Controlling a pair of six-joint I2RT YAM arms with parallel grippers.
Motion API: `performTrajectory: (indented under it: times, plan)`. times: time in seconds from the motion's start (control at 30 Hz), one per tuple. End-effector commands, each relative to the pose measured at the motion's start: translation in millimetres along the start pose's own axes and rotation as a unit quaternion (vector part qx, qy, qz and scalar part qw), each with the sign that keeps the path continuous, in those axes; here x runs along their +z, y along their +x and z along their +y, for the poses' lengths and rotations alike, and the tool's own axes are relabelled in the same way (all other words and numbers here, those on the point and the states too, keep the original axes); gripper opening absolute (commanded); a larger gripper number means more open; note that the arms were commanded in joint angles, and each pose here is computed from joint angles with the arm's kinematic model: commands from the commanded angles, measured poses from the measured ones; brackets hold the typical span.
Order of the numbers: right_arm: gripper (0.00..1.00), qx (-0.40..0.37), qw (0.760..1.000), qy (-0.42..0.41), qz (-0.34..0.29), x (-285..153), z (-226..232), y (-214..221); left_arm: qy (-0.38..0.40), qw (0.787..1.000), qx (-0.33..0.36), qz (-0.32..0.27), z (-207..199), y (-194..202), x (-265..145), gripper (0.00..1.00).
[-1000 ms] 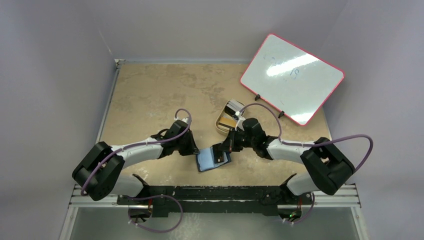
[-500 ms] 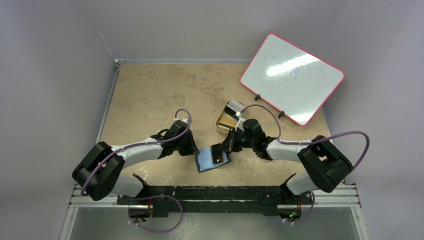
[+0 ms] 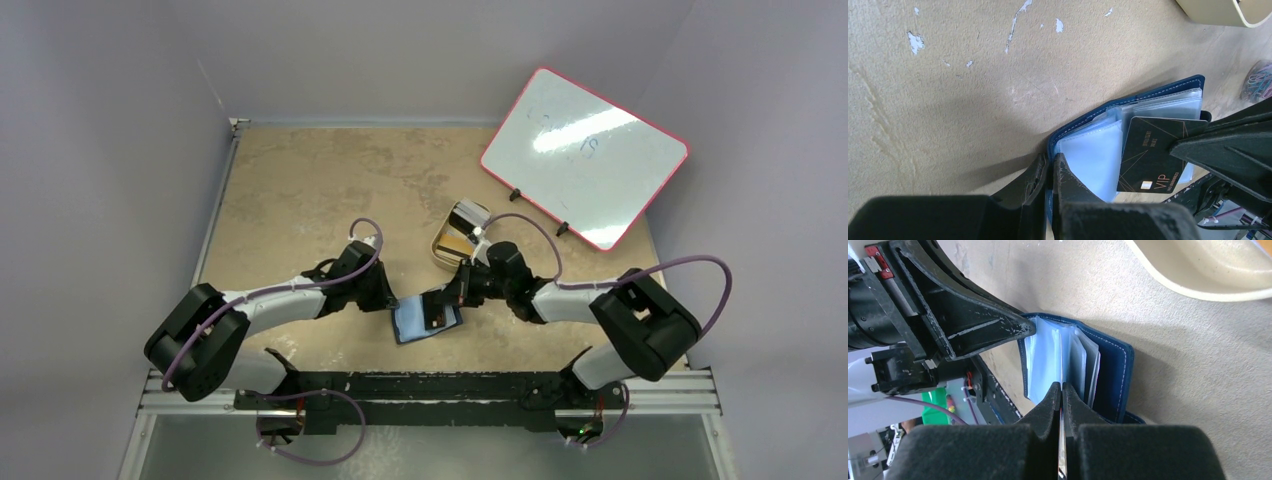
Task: Put the credit cards into the card holder
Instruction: Insert the credit card into the card holder.
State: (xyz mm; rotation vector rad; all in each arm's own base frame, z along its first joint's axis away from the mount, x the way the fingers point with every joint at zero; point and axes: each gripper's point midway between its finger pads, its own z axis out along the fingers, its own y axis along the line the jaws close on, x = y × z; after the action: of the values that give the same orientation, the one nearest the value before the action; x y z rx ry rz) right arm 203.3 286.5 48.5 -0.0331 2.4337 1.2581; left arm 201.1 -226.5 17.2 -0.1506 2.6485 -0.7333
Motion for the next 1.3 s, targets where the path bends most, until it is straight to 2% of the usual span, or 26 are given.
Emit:
performTrajectory:
  times: [0.0,0.53,0.77,1.0,1.27]
  plan:
    - [0.0,-0.002,1.0,-0.027,-0.003,1,7,-1,-0.019,1.0,0.007,0.0,11,5,1,0.0]
    - [0.0,-0.004,0.999,-0.041,0.026,8,3,10,-0.016,1.0,0.005,0.001,9,4,1,0.0]
    - [0.03,0.002,0.999,-0.031,0.033,14,1,8,-0.008,1.0,0.003,0.0,3,2,-2,0.0]
    - [0.02,0.031,0.999,-0.003,0.029,16,-10,9,0.0,1.0,-0.001,-0.003,-1,0,-4,0.0]
    - [0.1,0.017,0.999,0.005,0.04,24,-5,11,0.005,1.0,-0.009,-0.006,-3,0,-6,0.0]
